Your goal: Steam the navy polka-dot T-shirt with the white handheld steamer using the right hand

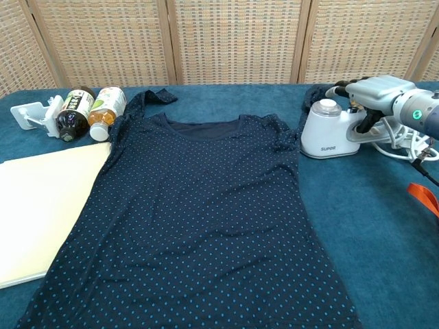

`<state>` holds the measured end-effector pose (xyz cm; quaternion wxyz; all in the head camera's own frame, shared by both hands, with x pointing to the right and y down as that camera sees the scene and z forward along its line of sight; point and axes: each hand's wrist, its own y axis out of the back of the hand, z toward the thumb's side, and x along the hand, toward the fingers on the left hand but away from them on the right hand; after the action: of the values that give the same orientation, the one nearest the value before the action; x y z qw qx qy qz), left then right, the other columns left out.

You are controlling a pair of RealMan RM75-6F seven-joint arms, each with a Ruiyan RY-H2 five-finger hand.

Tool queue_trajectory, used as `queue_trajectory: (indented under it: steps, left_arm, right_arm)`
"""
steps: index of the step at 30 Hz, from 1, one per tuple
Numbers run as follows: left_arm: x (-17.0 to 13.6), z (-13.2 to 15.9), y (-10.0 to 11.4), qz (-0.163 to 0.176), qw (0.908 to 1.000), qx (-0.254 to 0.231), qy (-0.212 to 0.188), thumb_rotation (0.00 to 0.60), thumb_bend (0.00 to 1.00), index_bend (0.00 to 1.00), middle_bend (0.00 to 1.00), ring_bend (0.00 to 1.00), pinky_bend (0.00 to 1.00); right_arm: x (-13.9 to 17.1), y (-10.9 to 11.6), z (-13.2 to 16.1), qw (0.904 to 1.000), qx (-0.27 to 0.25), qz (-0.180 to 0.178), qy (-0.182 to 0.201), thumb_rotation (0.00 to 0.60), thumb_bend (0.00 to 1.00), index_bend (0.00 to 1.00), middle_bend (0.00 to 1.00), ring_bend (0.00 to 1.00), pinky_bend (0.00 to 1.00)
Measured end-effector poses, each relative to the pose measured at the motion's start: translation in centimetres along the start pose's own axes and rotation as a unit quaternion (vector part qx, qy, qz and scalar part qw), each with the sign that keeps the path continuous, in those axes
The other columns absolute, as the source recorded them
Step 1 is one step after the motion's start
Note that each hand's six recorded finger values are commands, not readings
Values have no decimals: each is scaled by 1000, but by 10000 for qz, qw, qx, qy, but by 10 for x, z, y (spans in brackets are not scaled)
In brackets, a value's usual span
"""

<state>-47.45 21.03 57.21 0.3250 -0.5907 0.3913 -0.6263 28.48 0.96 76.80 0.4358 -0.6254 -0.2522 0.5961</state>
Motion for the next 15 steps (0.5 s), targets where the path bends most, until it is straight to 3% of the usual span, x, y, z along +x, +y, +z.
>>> queue_trajectory:
  steps: [3, 6, 8, 15]
  left_arm:
    - [1, 0, 0, -7, 10000, -5, 16, 600, 0, 0, 0, 0, 0]
    - [2, -1, -1, -25, 10000, 3, 23, 600, 0, 0, 0, 0, 0]
    - [2, -1, -2, -39, 10000, 7, 26, 600, 0, 0, 0, 0, 0]
    - [3, -2, -3, -61, 10000, 3, 16, 600, 0, 0, 0, 0, 0]
  right_arm:
    - [-3, 1, -1, 10000, 24, 41, -25, 600, 981, 238, 292, 199, 17]
    - [-6, 3, -1, 10000, -23, 38, -73, 600, 1000, 364, 411, 371, 112]
    - [-7, 5, -2, 9999, -30, 34, -112, 600, 1000, 478, 486, 485, 219]
    - [-6, 11, -6, 9998, -70, -118, -120, 600, 1000, 756, 649, 671, 669]
